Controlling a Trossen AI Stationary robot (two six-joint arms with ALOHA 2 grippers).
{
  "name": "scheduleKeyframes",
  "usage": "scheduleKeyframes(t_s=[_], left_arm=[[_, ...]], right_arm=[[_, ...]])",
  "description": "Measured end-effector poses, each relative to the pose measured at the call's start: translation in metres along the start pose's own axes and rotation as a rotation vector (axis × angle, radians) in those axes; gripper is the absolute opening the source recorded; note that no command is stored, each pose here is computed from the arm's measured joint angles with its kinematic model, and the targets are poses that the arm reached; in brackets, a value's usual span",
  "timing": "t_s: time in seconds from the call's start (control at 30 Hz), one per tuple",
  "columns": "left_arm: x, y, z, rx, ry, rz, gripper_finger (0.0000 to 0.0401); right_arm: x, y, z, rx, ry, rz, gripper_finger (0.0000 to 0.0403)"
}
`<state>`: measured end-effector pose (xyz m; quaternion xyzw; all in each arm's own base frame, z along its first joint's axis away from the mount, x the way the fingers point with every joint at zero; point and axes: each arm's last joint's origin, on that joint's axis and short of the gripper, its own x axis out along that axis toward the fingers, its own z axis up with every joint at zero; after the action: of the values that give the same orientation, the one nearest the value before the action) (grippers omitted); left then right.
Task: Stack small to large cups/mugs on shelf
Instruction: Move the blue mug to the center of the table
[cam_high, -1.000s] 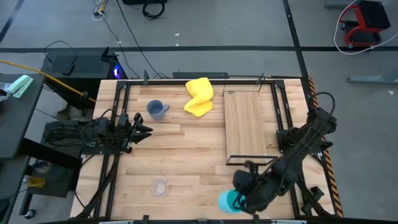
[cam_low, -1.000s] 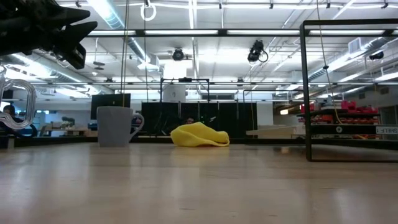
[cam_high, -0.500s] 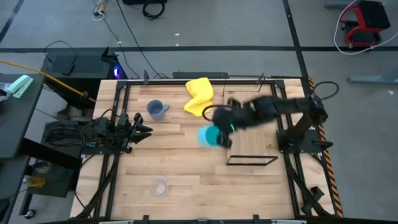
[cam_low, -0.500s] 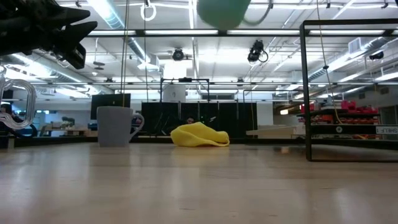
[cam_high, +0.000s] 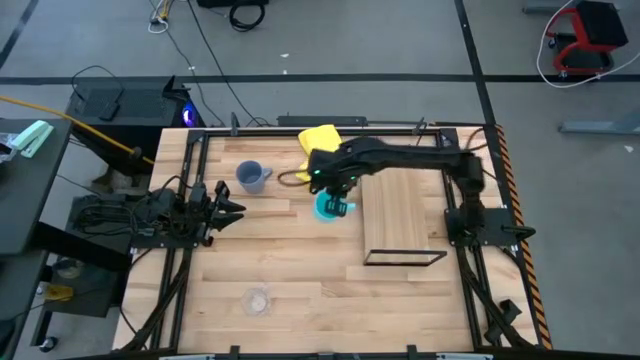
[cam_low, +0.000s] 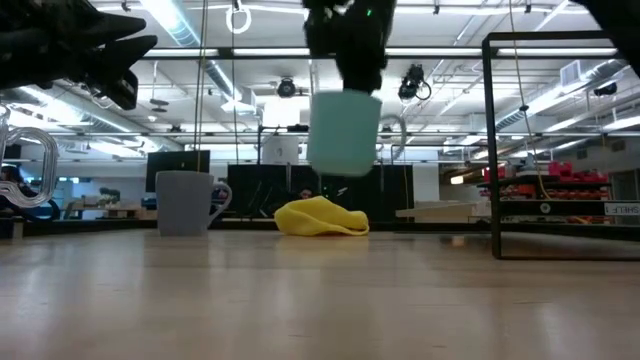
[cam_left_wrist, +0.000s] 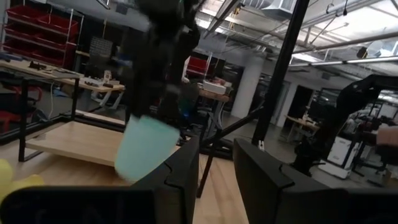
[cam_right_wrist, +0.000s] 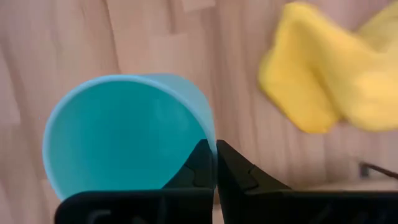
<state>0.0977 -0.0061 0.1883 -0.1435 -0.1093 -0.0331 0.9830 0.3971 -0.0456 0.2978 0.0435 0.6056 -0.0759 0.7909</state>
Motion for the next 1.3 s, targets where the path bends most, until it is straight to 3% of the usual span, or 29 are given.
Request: scheduleKeyframes(t_s=[0.33, 1.1, 1.3], left_arm=[[0.0, 0.001, -0.003, 0.002, 0.035, 0.013, 0.0107], [0.001, 0.002, -0.007, 0.003, 0.072, 0.023, 0.0107], [0.001, 0.002, -0.007, 0.003, 0.072, 0.023, 0.0107]], right_arm=[[0.069, -0.014, 0.012, -0.08, 0.14, 0.016, 0.0005], [0.086, -0.025, 0.02, -0.083, 0.097, 0.066, 0.0006], [0.087, -0.025, 0.02, -0.081, 0.098, 0.06, 0.0024]])
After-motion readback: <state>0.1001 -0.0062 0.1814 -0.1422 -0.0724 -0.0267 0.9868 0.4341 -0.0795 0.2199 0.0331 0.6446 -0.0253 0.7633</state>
